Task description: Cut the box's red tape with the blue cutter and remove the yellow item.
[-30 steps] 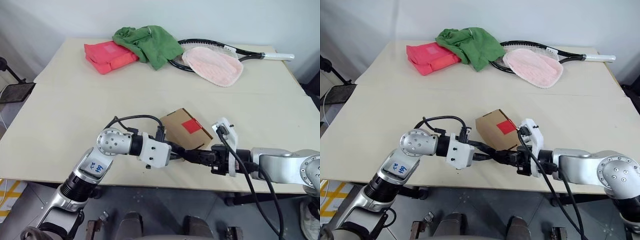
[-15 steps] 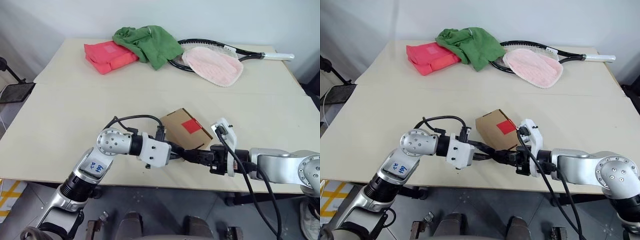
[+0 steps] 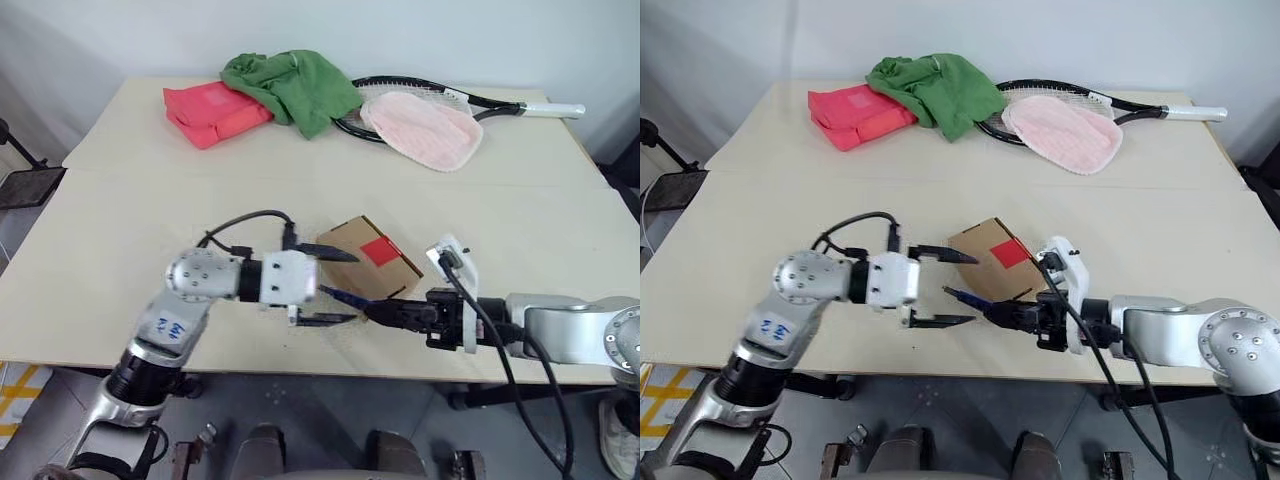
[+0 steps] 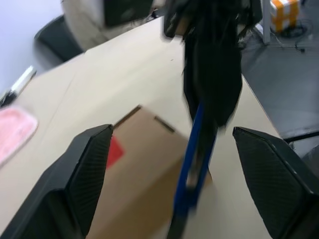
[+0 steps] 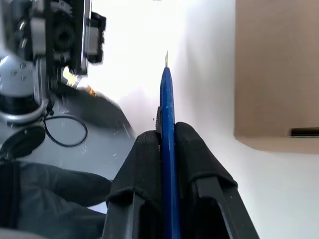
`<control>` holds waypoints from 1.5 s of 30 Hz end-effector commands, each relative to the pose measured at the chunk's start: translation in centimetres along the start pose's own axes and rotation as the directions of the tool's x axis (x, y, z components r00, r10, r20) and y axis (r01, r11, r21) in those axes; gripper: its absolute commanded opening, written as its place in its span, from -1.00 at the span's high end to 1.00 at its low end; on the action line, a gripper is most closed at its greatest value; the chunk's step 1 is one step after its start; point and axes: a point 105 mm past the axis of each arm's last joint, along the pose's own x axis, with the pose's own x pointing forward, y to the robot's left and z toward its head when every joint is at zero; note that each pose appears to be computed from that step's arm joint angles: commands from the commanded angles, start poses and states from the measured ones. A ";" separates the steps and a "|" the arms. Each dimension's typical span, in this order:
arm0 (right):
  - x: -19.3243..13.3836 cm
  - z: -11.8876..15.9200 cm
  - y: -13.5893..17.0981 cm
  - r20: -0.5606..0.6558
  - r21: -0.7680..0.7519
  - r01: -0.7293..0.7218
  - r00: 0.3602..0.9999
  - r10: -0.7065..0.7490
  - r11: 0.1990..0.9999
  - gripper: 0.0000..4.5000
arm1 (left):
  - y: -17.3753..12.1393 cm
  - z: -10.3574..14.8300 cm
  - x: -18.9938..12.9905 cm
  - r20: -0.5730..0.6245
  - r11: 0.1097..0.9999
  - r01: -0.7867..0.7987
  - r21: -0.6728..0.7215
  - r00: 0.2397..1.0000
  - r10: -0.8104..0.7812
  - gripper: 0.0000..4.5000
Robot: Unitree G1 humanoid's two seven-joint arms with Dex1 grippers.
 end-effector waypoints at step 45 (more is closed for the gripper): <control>-6.5 8.2 -1.0 0.247 -0.229 0.493 0.863 -0.440 0.839 0.93 | 6.7 -3.3 6.1 -0.101 0.961 -0.131 -0.242 0.989 0.110 1.00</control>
